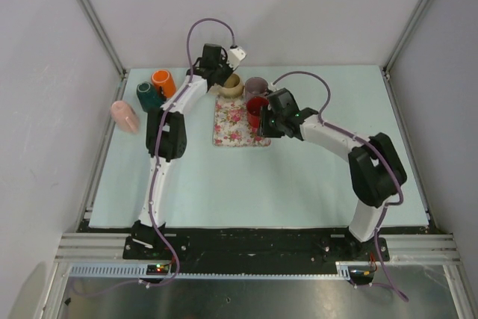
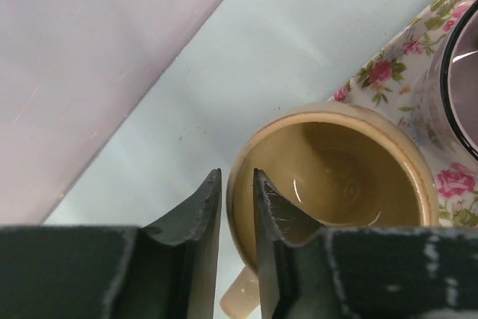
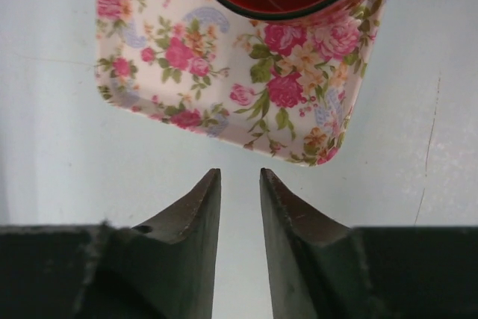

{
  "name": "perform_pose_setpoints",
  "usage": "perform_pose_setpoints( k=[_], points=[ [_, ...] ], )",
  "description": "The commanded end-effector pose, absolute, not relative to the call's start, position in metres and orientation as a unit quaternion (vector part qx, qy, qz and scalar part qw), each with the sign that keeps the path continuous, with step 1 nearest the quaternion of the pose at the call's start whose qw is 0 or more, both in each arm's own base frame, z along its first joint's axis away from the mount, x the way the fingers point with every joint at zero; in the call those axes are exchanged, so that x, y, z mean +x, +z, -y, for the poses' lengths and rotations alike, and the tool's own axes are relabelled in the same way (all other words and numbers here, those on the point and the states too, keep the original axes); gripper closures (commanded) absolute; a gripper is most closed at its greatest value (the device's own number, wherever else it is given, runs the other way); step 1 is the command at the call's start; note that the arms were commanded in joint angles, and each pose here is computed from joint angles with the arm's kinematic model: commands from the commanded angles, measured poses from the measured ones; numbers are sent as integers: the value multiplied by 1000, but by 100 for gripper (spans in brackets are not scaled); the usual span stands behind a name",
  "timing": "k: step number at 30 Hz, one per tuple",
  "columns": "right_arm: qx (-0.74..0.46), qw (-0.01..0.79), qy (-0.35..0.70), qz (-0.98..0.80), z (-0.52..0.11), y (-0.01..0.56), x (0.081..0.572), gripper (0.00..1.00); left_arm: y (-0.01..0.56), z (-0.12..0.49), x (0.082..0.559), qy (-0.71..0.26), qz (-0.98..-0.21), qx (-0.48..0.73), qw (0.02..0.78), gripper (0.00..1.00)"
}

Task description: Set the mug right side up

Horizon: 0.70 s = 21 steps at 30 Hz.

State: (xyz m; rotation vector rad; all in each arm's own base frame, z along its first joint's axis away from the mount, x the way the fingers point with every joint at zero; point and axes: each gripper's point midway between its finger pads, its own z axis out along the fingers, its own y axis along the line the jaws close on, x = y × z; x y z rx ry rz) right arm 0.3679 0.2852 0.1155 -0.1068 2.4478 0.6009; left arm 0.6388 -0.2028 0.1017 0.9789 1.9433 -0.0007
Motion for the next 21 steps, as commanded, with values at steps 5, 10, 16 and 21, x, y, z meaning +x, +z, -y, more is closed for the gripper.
perform_pose_setpoints(
  k=[5,10,16,21],
  points=[
    [14,301,235,-924,-294,76,395,82,181,204,646,12,-751,388,534,54],
    [36,320,251,-913,-296,67,417,89,215,199,640,21,-742,378,553,39],
    [62,333,258,-905,-291,58,442,91,264,180,621,15,-738,351,576,26],
    [58,342,260,-901,-293,59,463,92,280,159,585,-1,-745,352,567,17]
  ],
)
